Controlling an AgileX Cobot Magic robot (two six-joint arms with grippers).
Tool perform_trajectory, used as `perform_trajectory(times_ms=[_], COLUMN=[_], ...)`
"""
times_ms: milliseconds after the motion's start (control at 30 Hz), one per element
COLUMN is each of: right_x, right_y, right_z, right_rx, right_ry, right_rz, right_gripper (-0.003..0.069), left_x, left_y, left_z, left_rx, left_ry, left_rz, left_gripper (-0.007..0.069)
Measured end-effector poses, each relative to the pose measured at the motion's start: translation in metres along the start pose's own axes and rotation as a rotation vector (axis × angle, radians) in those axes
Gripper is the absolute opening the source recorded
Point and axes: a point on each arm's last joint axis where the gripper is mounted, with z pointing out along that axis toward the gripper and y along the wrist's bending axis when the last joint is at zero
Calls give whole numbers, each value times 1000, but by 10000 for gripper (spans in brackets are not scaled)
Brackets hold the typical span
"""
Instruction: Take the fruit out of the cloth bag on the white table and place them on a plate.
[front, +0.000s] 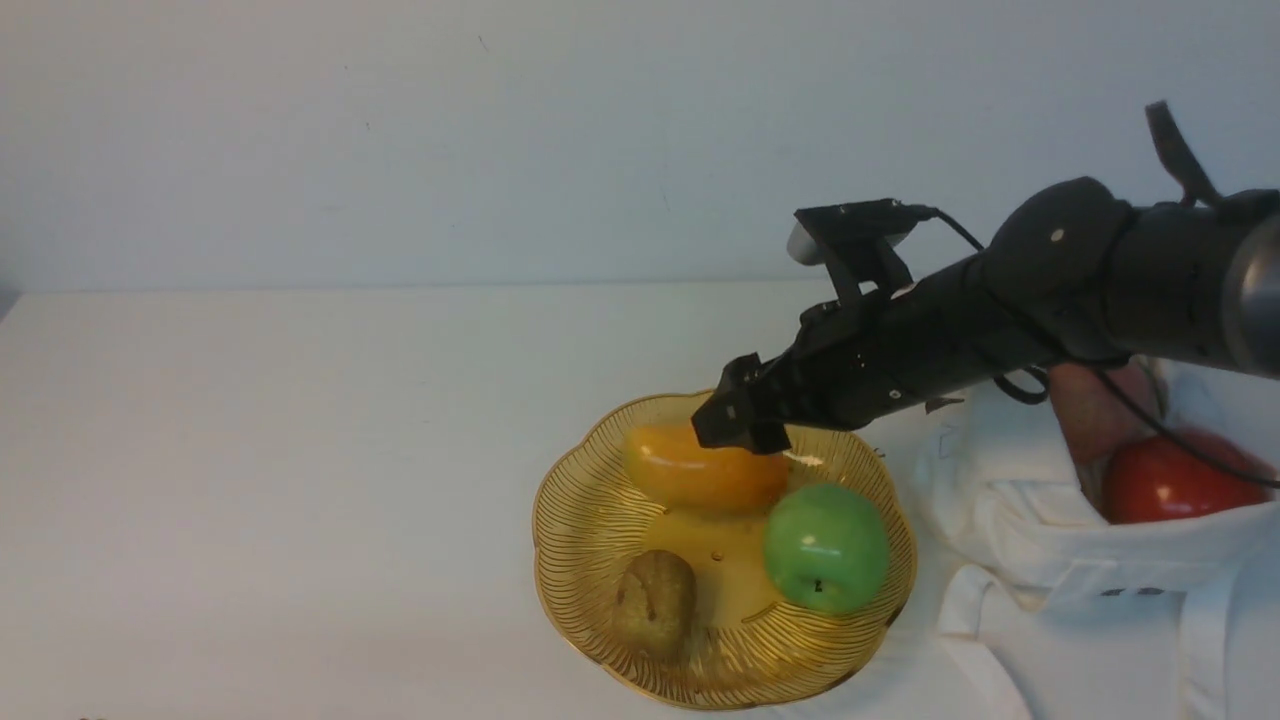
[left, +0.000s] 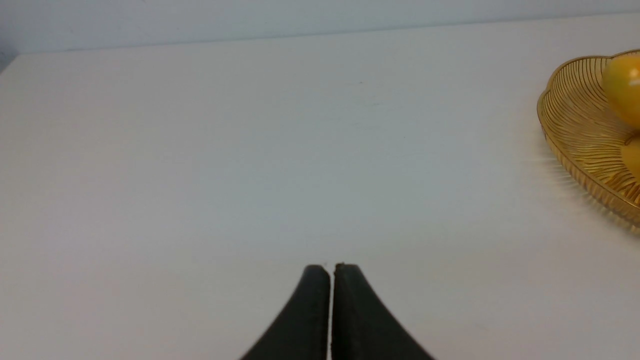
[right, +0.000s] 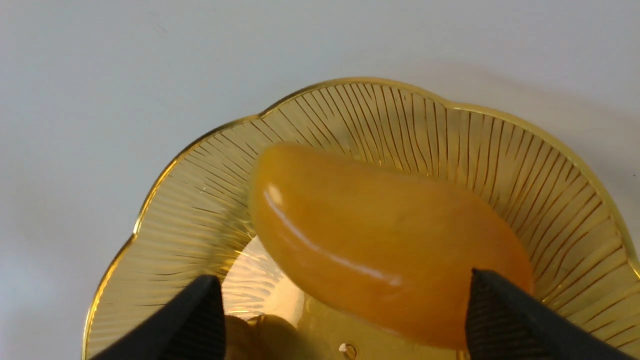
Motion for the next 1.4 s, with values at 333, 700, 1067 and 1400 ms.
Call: perform_trajectory(times_ms=[333, 700, 1067, 1400], right_x=[-20, 28, 185, 231], right_y=[36, 73, 86, 77], right_z=[-100, -297, -370, -340], right_rx=[38, 435, 531, 489], right_ry=[-89, -378, -944, -1020], right_rz=[-95, 23, 49, 35], right_gripper=[241, -11, -11, -11], left_x=[0, 0, 0, 0], left_y=[0, 0, 0, 0], left_z=[0, 0, 0, 0], left_rx=[0, 0, 0, 0], left_ry=[0, 0, 0, 0], left_rz=[0, 0, 0, 0], left_gripper=[-8, -8, -8, -8])
